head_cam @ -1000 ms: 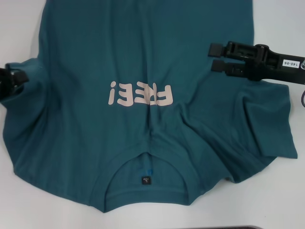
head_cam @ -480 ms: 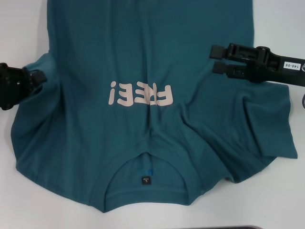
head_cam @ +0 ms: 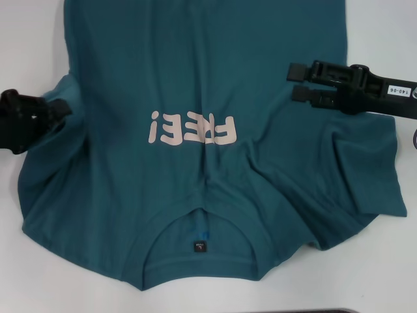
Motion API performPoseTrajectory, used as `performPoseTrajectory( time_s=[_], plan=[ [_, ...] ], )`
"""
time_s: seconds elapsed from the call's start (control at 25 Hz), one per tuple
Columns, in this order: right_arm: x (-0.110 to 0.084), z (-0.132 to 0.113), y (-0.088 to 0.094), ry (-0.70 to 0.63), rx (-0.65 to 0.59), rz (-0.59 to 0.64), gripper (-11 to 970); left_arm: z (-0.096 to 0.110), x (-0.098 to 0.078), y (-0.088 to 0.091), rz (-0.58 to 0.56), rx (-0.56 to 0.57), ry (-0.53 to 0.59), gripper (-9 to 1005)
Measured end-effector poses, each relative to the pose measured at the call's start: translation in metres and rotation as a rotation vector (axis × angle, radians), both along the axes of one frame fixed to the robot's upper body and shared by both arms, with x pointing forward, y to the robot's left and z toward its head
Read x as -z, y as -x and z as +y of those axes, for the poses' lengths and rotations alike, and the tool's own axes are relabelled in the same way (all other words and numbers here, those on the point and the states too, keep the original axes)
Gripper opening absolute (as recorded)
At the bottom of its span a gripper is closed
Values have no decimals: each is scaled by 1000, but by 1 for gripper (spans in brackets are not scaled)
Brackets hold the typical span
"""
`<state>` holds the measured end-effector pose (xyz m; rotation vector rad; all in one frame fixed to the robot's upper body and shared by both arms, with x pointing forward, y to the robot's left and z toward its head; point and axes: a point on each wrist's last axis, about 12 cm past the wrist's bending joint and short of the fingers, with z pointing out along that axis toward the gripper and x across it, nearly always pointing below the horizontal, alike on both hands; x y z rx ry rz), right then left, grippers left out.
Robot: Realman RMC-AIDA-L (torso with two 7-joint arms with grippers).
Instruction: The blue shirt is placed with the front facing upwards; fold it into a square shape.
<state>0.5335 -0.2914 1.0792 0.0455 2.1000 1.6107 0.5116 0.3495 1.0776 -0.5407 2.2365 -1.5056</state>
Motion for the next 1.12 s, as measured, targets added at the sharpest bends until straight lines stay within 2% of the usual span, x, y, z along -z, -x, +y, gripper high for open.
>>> performPoseTrajectory(
  time_s=[0.36,0.56,0.68,0.88,1.12],
  plan=[
    [1,-1,0,3,5,3,872,-16,-2,-9,-30,82,-12,16],
    [0,0,-1,2,3,5,872,-18,-2,-9,-32,95,-13,114],
    [0,0,-1,1,2,5,872,-11,-4,-6,-35,87,-21,298],
    [-1,-3,-1,8,4,5,871,13,0,9,-8,43,-46,540],
    [-1,-4,-1,7,6,6,871,25,7,31,47,39,-42,582]
  ],
)
